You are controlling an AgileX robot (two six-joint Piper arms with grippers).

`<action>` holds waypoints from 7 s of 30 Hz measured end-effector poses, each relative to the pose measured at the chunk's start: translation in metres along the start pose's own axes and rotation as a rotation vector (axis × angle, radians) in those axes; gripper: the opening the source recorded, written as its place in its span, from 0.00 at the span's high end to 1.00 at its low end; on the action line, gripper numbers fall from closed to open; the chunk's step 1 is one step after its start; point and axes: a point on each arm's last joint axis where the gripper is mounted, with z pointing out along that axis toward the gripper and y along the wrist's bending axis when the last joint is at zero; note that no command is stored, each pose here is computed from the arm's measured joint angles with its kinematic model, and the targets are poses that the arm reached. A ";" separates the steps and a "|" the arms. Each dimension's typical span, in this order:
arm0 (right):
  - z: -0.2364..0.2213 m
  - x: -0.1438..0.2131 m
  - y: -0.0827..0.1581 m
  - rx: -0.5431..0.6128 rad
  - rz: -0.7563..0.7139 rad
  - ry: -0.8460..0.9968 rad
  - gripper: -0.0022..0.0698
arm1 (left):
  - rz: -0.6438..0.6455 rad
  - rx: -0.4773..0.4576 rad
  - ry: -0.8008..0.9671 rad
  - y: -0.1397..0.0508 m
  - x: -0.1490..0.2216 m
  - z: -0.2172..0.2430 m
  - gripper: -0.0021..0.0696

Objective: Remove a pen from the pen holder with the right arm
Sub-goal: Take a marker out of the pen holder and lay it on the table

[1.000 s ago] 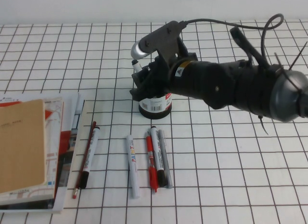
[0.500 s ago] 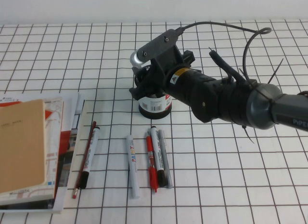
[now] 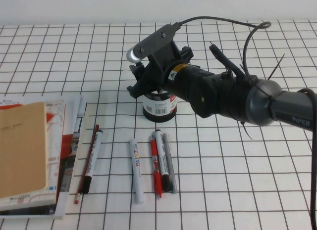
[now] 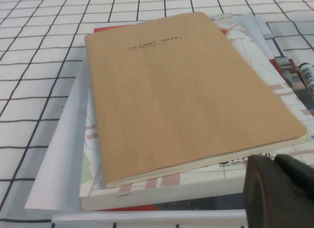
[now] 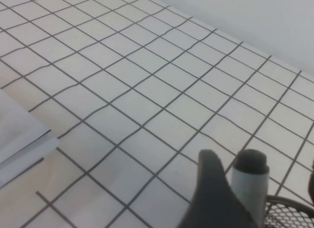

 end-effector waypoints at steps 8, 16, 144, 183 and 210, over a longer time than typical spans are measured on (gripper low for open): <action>0.016 0.007 0.002 -0.007 0.000 0.017 0.46 | 0.000 0.000 0.000 0.000 0.000 0.000 0.98; 0.030 0.018 -0.008 0.011 0.004 0.036 0.46 | 0.000 0.000 0.000 0.000 0.000 0.000 0.98; -0.275 -0.031 0.014 -0.110 0.260 0.524 0.99 | 0.000 0.000 0.000 0.000 0.000 0.000 0.98; -0.381 0.160 -0.044 0.554 0.391 0.080 0.99 | 0.000 0.000 0.000 0.000 0.000 0.000 0.98; -0.403 0.188 -0.025 0.634 0.357 -0.135 0.99 | 0.000 0.000 0.000 0.000 0.000 0.000 0.98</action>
